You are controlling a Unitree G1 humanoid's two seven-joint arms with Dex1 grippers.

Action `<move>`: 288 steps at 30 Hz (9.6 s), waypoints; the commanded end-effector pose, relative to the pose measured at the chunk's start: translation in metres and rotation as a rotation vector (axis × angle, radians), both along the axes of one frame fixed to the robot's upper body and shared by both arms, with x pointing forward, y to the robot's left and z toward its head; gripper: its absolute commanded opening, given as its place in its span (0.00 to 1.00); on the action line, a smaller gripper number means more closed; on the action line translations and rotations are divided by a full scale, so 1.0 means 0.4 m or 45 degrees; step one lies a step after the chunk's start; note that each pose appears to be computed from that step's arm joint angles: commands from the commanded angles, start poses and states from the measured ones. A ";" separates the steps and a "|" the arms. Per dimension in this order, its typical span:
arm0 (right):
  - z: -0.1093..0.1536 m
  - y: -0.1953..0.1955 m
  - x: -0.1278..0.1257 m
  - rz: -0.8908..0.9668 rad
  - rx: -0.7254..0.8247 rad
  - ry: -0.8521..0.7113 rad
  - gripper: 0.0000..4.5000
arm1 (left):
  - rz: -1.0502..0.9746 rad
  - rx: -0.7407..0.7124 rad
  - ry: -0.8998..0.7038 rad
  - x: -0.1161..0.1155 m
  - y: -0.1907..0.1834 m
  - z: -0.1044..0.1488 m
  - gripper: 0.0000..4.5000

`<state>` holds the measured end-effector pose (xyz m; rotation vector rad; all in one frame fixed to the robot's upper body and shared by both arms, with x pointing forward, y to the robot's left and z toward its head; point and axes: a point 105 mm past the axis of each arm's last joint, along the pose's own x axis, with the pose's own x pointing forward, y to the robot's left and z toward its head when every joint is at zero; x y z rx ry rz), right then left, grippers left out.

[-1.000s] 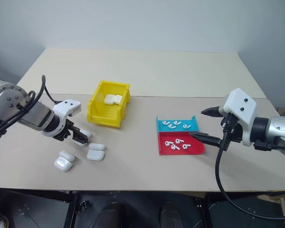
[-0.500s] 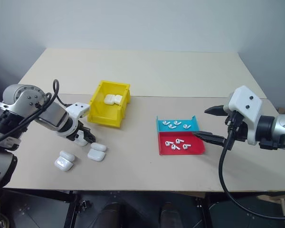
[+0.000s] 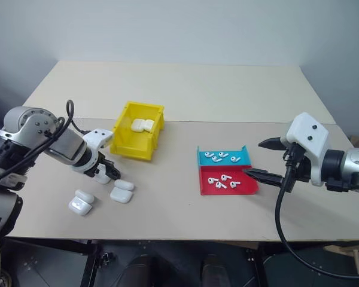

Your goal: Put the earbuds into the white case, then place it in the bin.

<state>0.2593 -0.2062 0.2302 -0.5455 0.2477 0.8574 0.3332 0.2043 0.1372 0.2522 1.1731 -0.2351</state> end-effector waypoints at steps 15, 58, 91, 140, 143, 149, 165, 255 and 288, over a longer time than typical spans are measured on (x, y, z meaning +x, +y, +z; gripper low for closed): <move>0.018 0.000 -0.005 -0.022 -0.008 -0.068 1.00 | -0.014 0.035 -0.035 -0.011 0.019 0.012 0.62; -0.161 0.074 0.106 0.203 -0.659 0.379 0.65 | -1.857 -1.225 -1.309 -0.243 -0.262 0.270 0.62; -0.262 0.090 0.156 0.181 -0.798 0.486 0.38 | -1.700 -1.207 -1.381 -0.250 -0.277 0.276 0.62; 0.233 0.296 0.010 0.327 0.752 -0.457 0.14 | -1.612 -1.420 -1.184 -0.123 -0.361 0.295 0.62; 0.227 0.320 0.002 0.366 0.756 -0.452 0.14 | -1.619 -1.426 -1.174 -0.112 -0.368 0.299 0.62; 0.195 0.341 0.007 0.385 0.717 -0.424 0.14 | -1.616 -1.494 -1.181 -0.100 -0.368 0.322 0.62; 0.151 0.334 0.027 0.346 0.602 -0.466 0.14 | -1.623 -1.504 -1.216 -0.108 -0.357 0.340 0.62; -0.205 0.105 0.379 0.728 -1.210 -0.010 0.45 | -1.471 -1.256 -1.408 -0.197 -0.249 0.325 0.62; 0.126 0.077 0.191 0.584 0.237 -0.090 0.15 | -1.569 -1.358 -1.365 -0.155 -0.280 0.338 0.62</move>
